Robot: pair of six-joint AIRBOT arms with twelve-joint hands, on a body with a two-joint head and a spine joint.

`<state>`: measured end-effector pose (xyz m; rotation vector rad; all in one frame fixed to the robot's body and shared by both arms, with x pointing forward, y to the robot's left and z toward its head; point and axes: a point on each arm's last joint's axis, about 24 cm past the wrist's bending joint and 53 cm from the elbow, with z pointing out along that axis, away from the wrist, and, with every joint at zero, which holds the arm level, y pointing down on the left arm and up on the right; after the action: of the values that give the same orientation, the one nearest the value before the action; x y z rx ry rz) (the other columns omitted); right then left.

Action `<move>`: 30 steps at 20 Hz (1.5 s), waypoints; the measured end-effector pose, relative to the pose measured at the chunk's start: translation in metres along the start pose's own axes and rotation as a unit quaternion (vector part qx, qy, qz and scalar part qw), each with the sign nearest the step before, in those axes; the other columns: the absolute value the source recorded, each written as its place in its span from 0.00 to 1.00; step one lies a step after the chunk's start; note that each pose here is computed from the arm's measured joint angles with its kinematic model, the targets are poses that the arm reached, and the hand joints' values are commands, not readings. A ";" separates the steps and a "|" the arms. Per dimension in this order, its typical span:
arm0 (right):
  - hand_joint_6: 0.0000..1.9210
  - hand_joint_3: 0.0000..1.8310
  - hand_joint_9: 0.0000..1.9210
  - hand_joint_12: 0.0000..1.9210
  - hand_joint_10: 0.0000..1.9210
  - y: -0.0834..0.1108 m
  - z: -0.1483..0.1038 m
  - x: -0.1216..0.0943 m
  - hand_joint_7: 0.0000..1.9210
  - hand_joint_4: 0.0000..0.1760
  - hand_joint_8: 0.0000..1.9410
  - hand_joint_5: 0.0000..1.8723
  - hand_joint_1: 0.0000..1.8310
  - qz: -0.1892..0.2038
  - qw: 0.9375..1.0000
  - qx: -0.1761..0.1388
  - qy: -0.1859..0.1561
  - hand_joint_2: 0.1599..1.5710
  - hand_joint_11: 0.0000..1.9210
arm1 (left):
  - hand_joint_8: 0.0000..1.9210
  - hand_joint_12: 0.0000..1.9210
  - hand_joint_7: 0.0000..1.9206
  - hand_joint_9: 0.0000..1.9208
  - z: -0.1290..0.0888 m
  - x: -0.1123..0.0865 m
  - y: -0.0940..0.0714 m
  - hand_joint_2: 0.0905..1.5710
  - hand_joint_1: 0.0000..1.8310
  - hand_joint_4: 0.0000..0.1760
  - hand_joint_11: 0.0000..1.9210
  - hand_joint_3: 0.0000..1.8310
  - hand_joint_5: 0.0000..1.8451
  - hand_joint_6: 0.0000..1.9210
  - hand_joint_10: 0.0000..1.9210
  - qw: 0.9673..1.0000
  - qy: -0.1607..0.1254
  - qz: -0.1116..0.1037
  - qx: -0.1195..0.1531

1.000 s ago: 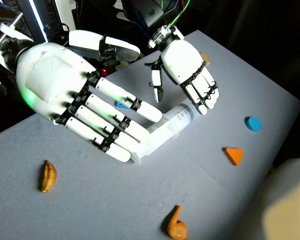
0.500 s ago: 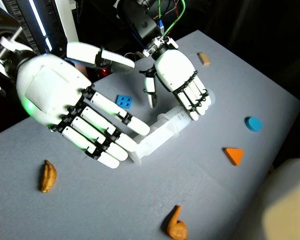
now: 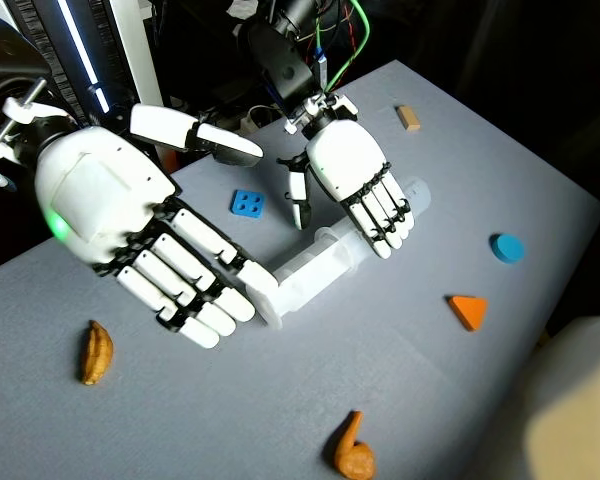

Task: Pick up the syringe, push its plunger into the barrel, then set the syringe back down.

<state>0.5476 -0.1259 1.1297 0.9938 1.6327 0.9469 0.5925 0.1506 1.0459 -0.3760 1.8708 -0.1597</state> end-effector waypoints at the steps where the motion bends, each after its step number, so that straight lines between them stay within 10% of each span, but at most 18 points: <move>1: 0.00 0.00 0.00 0.04 0.00 -0.002 0.000 0.000 0.00 0.39 0.00 0.00 0.00 0.015 1.000 0.004 -0.002 0.63 0.02 | 0.00 0.13 0.01 0.02 0.000 0.001 0.001 0.62 0.36 0.00 0.00 0.00 0.03 0.00 0.00 1.000 0.002 -0.001 -0.002; 17: 0.00 0.00 0.00 0.04 0.00 -0.006 -0.001 0.005 0.00 0.39 0.00 0.00 0.00 0.085 0.996 0.008 0.004 0.64 0.01 | 0.00 0.25 0.07 0.08 0.023 0.002 0.005 0.63 0.34 0.00 0.00 0.00 0.07 0.00 0.00 1.000 -0.007 -0.004 0.007; 23: 0.00 0.00 0.00 0.04 0.00 -0.009 -0.002 0.005 0.00 0.39 0.00 0.00 0.00 0.099 0.995 0.012 0.005 0.64 0.01 | 0.00 0.44 0.21 0.22 0.023 0.001 0.004 0.66 0.45 0.00 0.03 0.00 0.21 0.00 0.00 1.000 -0.013 -0.003 0.014; 28: 0.00 0.00 0.00 0.13 0.00 -0.013 -0.002 0.005 0.00 0.42 0.00 0.00 0.00 0.101 0.995 0.020 0.003 0.64 0.00 | 0.00 0.39 0.43 0.43 0.023 -0.003 -0.004 0.72 0.55 0.00 0.27 0.00 0.44 0.01 0.01 0.999 -0.022 0.002 0.030; 29: 0.00 0.00 0.00 0.14 0.00 -0.013 -0.002 0.004 0.00 0.43 0.00 0.01 0.00 0.098 0.995 0.021 0.002 0.64 0.00 | 0.01 0.39 0.46 0.47 0.023 -0.003 -0.005 0.73 0.60 0.00 0.32 0.00 0.46 0.48 0.01 0.999 -0.023 0.002 0.032; 30: 0.00 0.00 0.00 0.15 0.00 -0.013 -0.002 0.004 0.00 0.43 0.00 0.01 0.00 0.092 0.996 0.021 0.002 0.64 0.00 | 0.01 0.41 0.48 0.50 0.023 -0.003 -0.005 0.75 0.60 0.00 0.34 0.00 0.44 0.61 0.02 0.999 -0.023 0.003 0.033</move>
<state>0.5427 -0.1272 1.1166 1.1884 1.5892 1.0403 0.6156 0.1486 1.0425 -0.3269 1.8168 -0.2071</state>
